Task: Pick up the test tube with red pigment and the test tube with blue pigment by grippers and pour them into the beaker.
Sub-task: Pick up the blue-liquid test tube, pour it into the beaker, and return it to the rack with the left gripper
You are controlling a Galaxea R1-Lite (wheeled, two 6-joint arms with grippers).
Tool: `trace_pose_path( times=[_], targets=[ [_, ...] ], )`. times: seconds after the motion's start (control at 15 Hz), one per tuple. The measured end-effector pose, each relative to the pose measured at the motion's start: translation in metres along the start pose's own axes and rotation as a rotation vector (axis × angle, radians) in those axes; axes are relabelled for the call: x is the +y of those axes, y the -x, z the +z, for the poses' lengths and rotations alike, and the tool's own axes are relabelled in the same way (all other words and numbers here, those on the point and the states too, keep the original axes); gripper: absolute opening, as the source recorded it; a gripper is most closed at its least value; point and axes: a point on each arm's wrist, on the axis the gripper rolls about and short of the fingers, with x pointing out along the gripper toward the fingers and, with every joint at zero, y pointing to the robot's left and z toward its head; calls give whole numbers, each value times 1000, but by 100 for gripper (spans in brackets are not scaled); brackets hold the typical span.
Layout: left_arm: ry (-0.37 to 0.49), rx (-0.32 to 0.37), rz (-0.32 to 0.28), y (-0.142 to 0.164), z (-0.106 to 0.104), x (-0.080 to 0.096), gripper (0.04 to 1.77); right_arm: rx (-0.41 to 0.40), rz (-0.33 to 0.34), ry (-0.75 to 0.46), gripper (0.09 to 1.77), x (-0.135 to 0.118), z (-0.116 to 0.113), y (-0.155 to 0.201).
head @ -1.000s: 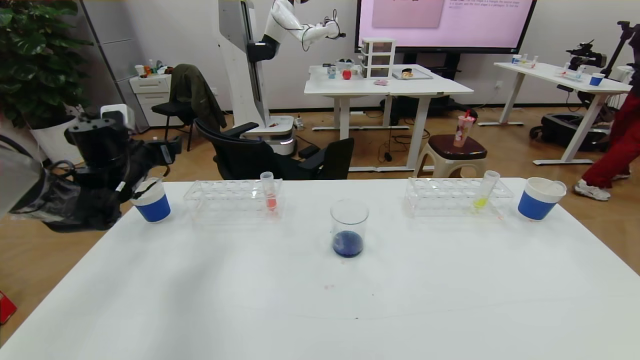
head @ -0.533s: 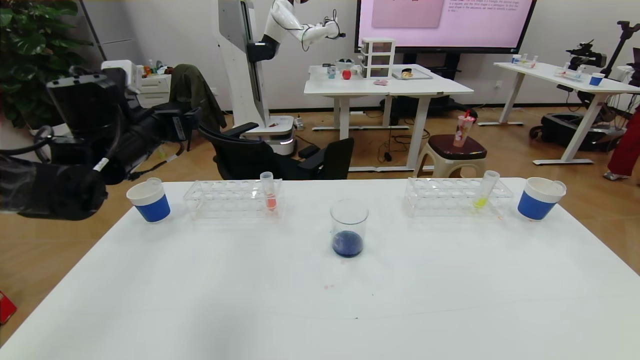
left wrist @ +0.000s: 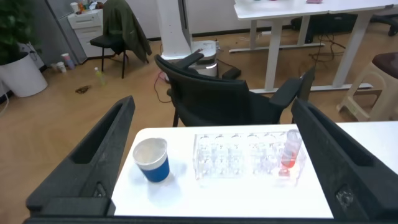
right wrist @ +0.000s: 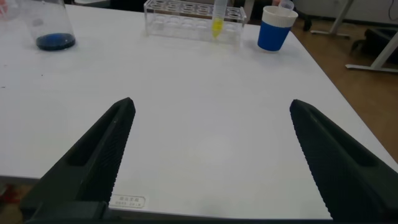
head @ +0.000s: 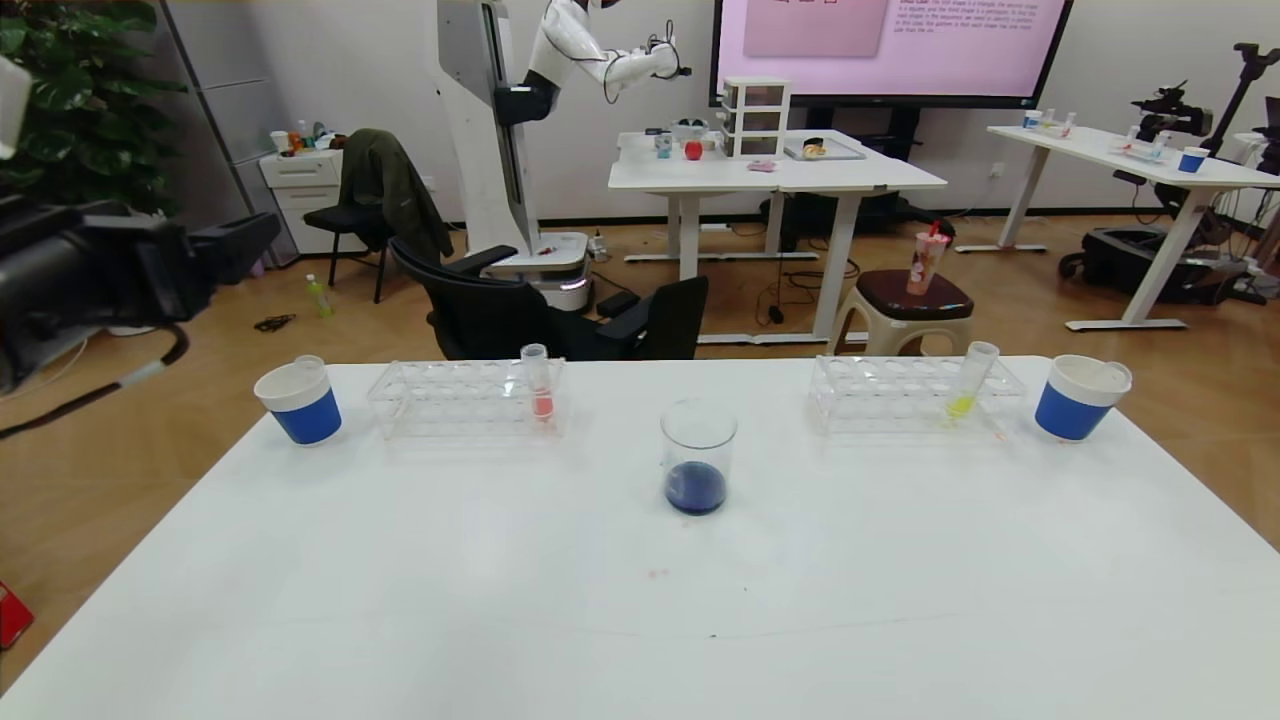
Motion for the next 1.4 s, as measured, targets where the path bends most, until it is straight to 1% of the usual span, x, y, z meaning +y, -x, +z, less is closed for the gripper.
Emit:
trace_pose_path(
  times=[0.07, 0.2, 0.4, 0.47, 0.67, 0.8, 0.87, 0.93, 1.07, 1.2, 1.27, 1.33, 1.4],
  targets=[
    [-11, 12, 4, 21, -1, 4, 175, 0, 0, 0, 174, 0, 0, 0],
    [-31, 58, 18, 66, -8, 12, 175, 0, 0, 0, 174, 0, 0, 0],
    [-49, 139, 43, 135, -24, 22, 175, 0, 0, 0, 174, 0, 0, 0],
    [-51, 148, 50, 156, -29, 25, 175, 0, 1, 0, 174, 0, 0, 0],
    [-46, 118, 77, 213, -44, 32, 175, 0, 1, 0, 174, 0, 0, 0],
    [-39, 67, 101, 241, -54, 34, 175, 0, 1, 0, 174, 0, 0, 0],
    [-32, 29, 105, 253, -58, 34, 175, 0, 1, 0, 174, 0, 0, 0],
    [-26, -14, 96, 263, -64, 34, 175, 0, 1, 0, 174, 0, 0, 0],
    [-12, -94, 25, 278, -83, 31, 175, 0, 0, 0, 174, 0, 0, 0],
    [32, -166, -2, 275, -100, 28, 175, 0, 0, 0, 174, 0, 0, 0],
    [40, -182, -7, 269, -111, 26, 175, 0, 0, 0, 174, 0, 0, 0],
    [39, -175, -14, 261, -127, 23, 175, 0, 0, 0, 174, 0, 0, 0],
    [30, -146, -21, 252, -145, 21, 175, 0, 0, 0, 174, 0, 0, 0]
  ],
)
